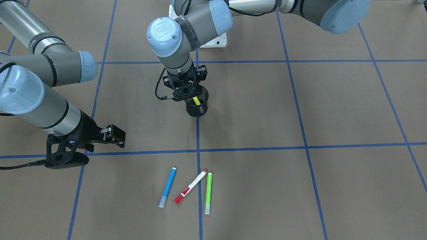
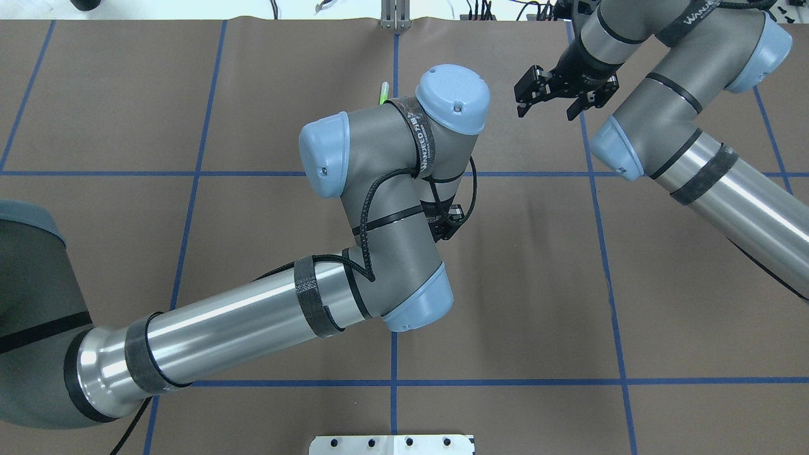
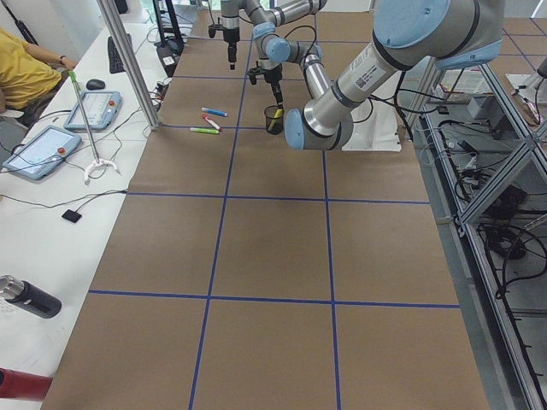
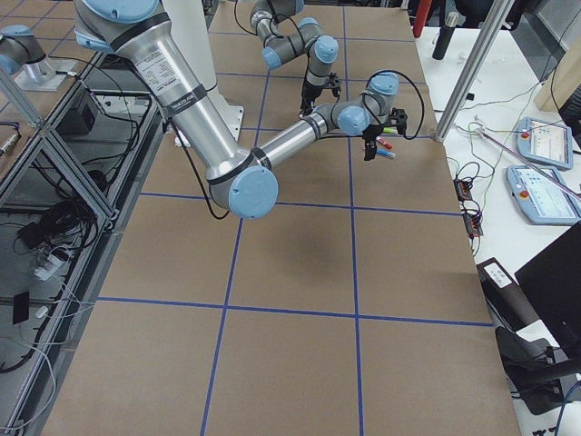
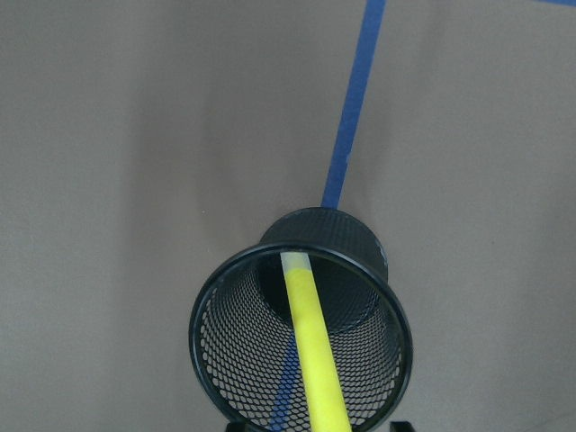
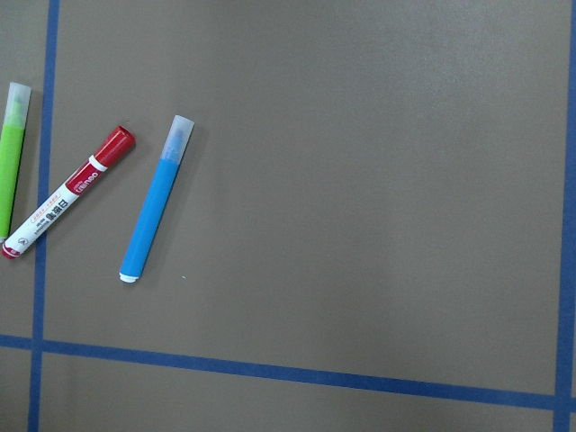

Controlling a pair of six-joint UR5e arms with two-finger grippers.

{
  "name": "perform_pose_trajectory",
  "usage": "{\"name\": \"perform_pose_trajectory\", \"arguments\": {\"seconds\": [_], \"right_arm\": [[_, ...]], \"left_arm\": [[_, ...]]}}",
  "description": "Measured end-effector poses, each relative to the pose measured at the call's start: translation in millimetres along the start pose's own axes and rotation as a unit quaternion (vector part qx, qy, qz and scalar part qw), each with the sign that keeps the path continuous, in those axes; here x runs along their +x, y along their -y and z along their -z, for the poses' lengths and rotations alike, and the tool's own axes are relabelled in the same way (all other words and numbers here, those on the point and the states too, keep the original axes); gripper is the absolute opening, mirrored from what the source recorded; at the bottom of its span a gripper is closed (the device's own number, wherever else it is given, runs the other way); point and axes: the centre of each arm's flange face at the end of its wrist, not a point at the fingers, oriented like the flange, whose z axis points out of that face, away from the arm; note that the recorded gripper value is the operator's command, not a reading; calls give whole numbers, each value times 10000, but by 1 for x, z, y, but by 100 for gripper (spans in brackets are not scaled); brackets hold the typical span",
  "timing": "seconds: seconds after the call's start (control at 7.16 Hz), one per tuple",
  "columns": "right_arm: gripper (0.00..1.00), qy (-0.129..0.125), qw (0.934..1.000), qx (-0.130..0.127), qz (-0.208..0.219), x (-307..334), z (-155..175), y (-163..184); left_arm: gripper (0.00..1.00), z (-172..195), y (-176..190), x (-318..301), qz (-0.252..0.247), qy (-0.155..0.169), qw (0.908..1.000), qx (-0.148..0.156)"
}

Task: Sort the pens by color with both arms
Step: 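Lower the left gripper into the cup and grasp the yellow highlighter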

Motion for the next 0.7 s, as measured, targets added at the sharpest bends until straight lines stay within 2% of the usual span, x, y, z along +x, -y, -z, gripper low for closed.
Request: {"name": "perform_pose_trajectory", "arguments": {"seconds": [0.7], "right_arm": [[99,-6,10000,-5,-3,0,-1,0]], "left_arm": [[52,-7,-3,0,-27,31,10000,-21]]}}
